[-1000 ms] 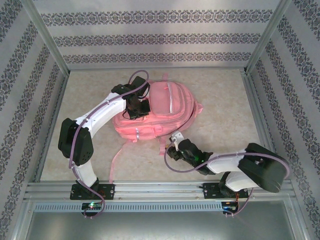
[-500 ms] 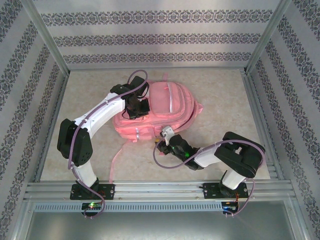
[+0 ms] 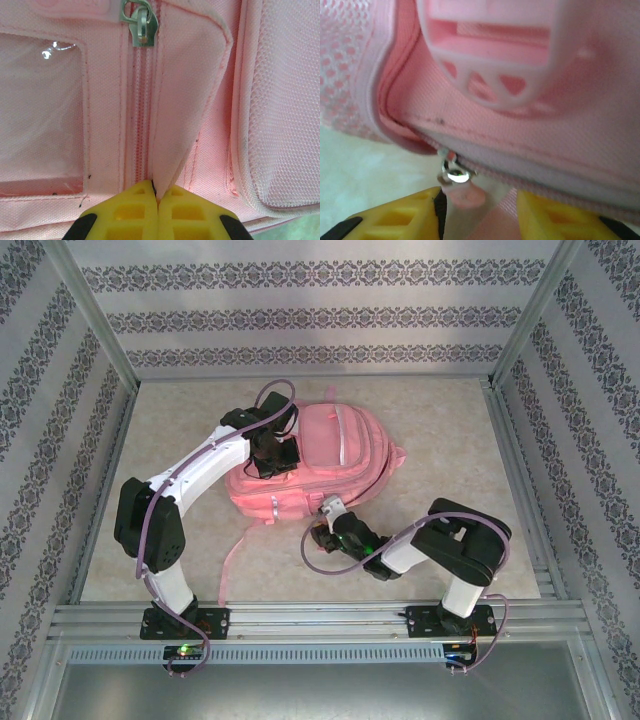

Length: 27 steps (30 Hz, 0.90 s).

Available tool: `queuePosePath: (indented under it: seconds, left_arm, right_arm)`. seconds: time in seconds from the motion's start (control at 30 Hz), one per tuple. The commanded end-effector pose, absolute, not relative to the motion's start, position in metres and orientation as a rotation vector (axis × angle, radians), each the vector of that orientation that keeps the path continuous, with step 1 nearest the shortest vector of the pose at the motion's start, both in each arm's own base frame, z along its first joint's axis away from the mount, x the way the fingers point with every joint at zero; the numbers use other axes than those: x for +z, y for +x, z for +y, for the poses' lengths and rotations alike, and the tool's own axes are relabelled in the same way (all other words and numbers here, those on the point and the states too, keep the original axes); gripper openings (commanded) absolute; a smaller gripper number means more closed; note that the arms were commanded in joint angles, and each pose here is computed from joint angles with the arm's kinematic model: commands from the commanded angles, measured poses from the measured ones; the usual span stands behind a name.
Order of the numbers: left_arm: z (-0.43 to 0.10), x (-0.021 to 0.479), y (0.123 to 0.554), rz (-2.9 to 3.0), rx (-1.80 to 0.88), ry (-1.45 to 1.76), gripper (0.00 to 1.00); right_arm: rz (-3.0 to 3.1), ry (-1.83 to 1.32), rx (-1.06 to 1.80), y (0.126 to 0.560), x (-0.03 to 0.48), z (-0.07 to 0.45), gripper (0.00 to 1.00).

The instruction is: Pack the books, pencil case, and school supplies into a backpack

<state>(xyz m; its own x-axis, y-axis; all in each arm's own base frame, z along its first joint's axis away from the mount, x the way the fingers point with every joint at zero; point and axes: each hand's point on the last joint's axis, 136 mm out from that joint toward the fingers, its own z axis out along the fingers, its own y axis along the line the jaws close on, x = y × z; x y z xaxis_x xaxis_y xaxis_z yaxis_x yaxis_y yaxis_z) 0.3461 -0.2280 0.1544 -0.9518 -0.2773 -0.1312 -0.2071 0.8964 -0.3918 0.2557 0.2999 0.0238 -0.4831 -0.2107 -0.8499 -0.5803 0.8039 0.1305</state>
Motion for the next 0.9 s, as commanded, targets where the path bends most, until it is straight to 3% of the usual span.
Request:
queuePosePath:
  seconds: [0.0,0.17,0.4,0.87]
  left_arm:
    - [-0.225,0.17,0.353,2.818,-0.617,-0.411,0.0]
    - [-0.224,0.169,0.353,2.819,-0.61,-0.413,0.0]
    - [-0.215,0.165,0.354,2.82,-0.57,-0.428,0.0]
    - [-0.192,0.161,0.359,2.824,-0.357,-0.309,0.0]
  right_arm:
    - [2.02,-0.546,0.538,0.267,0.037,0.315,0.41]
    - [2.038,-0.502,0.487,0.282,0.035,0.31,0.33]
    - [2.06,-0.541,0.462,0.28,0.033,0.299,0.09]
    - [2.155,-0.563,0.319,0.274,0.03,0.244,0.01]
